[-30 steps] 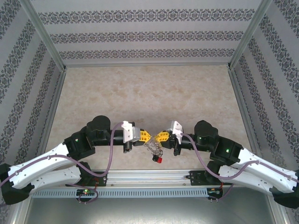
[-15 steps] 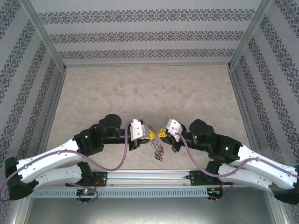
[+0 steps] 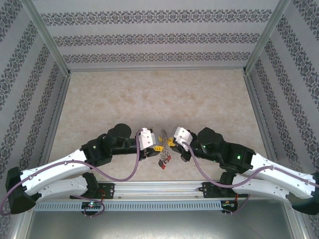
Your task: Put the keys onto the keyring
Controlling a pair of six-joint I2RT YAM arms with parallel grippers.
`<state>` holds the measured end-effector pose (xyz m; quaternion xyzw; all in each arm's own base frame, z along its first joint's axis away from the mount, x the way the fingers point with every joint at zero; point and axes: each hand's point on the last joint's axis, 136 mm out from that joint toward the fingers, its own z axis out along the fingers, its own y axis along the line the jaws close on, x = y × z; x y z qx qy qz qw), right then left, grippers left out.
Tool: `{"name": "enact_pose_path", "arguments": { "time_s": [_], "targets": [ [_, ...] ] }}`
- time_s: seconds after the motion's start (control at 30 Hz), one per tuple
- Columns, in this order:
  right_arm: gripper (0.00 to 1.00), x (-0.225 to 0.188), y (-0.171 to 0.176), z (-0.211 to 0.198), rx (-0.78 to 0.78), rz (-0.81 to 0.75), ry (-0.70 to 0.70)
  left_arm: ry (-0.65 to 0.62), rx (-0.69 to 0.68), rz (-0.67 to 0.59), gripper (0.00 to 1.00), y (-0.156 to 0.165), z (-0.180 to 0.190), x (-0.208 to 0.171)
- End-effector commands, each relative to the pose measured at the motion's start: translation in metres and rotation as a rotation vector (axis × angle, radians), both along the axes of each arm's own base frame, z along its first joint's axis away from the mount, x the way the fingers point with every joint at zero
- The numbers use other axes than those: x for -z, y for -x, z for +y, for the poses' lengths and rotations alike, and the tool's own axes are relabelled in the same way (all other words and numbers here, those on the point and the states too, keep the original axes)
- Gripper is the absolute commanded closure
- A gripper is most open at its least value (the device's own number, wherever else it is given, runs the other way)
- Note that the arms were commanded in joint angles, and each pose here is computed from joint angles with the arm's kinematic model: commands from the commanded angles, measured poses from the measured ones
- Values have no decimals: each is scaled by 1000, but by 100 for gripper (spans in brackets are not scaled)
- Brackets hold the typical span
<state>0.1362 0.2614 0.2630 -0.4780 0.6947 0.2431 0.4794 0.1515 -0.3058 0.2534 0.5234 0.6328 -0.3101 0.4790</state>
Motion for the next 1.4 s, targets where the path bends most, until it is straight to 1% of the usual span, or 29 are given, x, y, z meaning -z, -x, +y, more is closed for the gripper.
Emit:
{"name": "enact_pose_path", "arguments": {
  "time_s": [0.0,0.1,0.2,0.3,0.43,0.47,0.57,0.67,0.83,1.0,1.13,1.27,1.37],
  "targets": [
    [100,-22,-15,-1,72,-61,-7,76,-57,-13,63,-10,5,-14],
    [100,-12,-27,-1,136,-53,46,115,-125,-13,57,-19,13,-18],
    [100,-3,-38,1,181,-36,101,168,-220,-28,51,-31,25,-23],
    [100,7,-49,8,211,-9,144,192,-329,-34,49,-45,40,-22],
    [100,17,-67,15,240,57,139,188,-448,-15,48,-57,59,-13],
    [100,19,-72,17,246,77,128,188,-472,-5,46,-59,64,-10],
    [100,23,-89,23,255,145,89,191,-495,29,42,-58,70,-3],
    [100,20,-107,36,243,192,63,187,-527,53,42,-58,76,4],
    [100,16,-134,68,185,228,54,232,-618,56,41,-63,94,3],
    [100,24,-159,92,150,302,9,256,-653,43,36,-61,105,-1],
    [100,39,-176,104,144,343,-7,254,-687,31,31,-63,112,0],
    [100,56,-194,111,159,363,-21,257,-698,29,28,-64,115,2],
    [100,79,-200,112,173,401,-2,257,-686,28,26,-63,112,1]
  ]
}}
